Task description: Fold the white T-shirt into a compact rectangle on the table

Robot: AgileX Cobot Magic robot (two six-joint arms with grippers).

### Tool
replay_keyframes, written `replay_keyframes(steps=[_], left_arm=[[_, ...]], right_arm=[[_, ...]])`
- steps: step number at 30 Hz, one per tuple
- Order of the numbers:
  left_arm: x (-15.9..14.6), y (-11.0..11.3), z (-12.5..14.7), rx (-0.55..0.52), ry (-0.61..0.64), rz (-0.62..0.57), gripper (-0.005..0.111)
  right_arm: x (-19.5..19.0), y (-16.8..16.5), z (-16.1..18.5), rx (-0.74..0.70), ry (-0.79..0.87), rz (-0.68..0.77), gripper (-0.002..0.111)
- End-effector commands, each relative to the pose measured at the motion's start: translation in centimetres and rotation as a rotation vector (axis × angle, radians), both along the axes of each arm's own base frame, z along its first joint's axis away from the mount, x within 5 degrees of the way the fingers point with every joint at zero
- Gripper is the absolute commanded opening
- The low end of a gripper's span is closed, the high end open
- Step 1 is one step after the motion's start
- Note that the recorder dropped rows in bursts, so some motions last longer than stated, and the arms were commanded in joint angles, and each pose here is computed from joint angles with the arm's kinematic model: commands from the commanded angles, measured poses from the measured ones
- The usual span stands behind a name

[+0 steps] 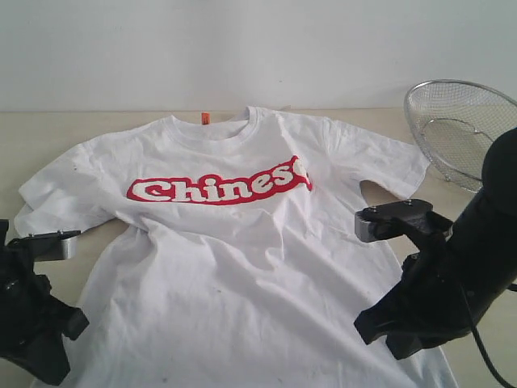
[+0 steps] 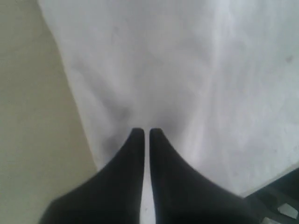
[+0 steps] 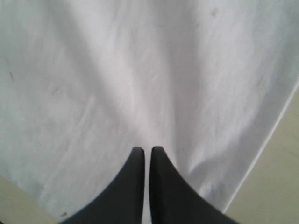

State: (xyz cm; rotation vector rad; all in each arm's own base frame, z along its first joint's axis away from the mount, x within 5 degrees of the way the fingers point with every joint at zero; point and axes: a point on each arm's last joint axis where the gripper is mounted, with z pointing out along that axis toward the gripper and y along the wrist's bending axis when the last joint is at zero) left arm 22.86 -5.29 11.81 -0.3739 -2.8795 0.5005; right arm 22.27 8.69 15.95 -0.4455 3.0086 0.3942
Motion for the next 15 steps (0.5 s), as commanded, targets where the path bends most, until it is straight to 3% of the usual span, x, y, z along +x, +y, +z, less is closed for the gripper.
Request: replay_keyframes(steps=[1, 8, 15], left_arm=[[0.2, -0.1, -0.5, 0.009, 0.003, -0.012, 0.005], [-0.6, 0.6, -2.1, 0.089, 0.145, -0.023, 0.005], [-1.5, 0.6, -1.6, 0.078, 0.258, -0.049, 0.005]], right_arm=[[-0.1, 0.0, 0.1, 0.006, -0.01, 0.009, 0.0], [-0.1, 0.0, 0.1, 0.007, -0.011, 0.012, 0.0], [0.0, 0.0, 0.2, 0.007, -0.021, 0.009, 0.0]])
